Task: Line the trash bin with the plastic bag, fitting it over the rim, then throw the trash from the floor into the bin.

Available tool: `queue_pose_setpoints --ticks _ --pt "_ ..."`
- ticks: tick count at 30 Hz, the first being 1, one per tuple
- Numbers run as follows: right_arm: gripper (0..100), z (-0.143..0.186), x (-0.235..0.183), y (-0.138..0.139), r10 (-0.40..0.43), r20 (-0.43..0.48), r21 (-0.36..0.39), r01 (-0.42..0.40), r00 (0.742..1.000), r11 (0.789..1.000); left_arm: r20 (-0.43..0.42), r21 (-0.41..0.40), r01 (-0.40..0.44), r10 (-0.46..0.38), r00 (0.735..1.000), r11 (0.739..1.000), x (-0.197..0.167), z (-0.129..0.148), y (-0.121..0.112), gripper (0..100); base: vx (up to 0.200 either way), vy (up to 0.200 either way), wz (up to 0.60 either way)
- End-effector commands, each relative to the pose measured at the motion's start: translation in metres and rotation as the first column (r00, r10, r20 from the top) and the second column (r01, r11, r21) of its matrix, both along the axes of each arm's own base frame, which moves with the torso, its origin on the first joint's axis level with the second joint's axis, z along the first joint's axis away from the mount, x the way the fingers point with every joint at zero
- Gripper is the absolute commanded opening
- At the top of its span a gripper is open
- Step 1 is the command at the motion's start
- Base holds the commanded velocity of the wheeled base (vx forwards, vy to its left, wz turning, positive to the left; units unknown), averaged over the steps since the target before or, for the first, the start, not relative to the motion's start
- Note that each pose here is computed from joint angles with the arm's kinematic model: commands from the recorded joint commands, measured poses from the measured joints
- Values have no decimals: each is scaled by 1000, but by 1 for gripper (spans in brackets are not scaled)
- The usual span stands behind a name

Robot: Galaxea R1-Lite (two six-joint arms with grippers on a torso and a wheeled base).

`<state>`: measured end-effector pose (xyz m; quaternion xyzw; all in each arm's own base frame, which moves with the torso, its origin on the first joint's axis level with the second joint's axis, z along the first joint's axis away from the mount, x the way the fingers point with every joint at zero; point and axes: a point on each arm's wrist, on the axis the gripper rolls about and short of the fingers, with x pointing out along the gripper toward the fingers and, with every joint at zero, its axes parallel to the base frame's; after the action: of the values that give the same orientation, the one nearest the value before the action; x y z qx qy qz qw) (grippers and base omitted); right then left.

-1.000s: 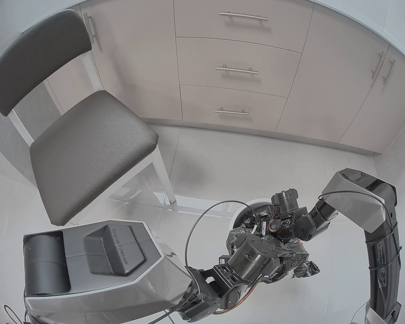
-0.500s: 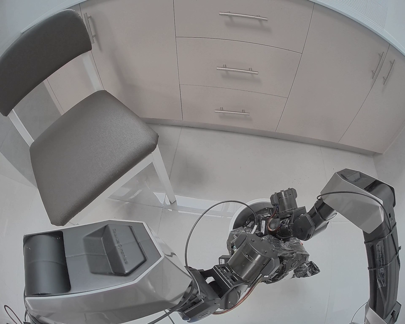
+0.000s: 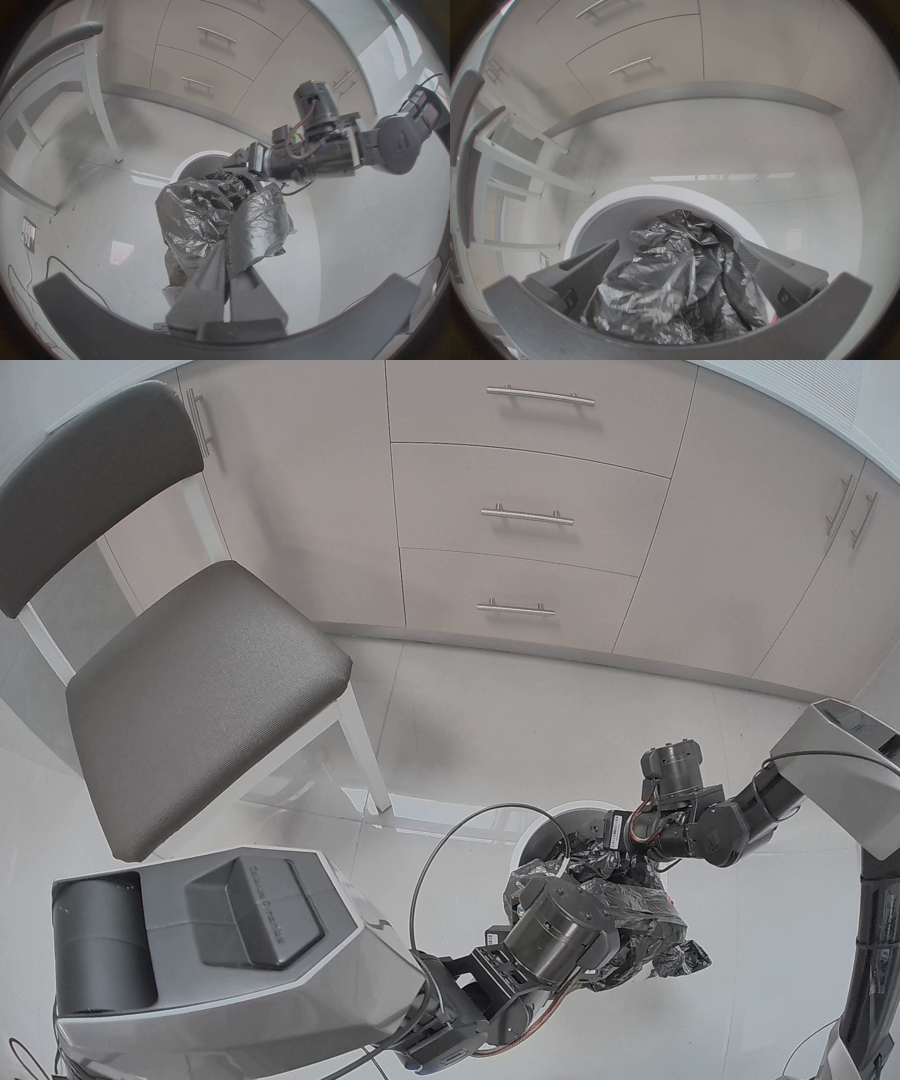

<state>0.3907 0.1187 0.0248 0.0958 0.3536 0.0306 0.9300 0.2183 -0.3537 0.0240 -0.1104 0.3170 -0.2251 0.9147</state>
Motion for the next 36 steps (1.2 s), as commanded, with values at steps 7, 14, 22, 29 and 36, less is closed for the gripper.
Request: queue_pose_setpoints --ticks 7,14,22,29,36 --pt "100 80 -44 -21 -29 96 172 12 995 985 -5 -10 -9 9 1000 1000 1 0 0 0 0 0 0" --pt "100 97 -118 -43 103 94 147 -116 990 982 -2 -21 -28 28 1000 999 6 1 -1 0 0 0 0" --pt "100 67 -204 -55 189 -37 104 -184 981 977 -9 -47 -67 67 998 997 17 5 2 0 0 0 0" --pt "100 36 -195 -54 93 -59 2 -93 994 996 4 -89 -72 73 997 993 20 15 -3 0 0 0 0" --pt "100 7 -163 -28 105 28 -34 -104 994 994 2 -141 -85 86 996 986 22 24 -7 0 0 0 0"
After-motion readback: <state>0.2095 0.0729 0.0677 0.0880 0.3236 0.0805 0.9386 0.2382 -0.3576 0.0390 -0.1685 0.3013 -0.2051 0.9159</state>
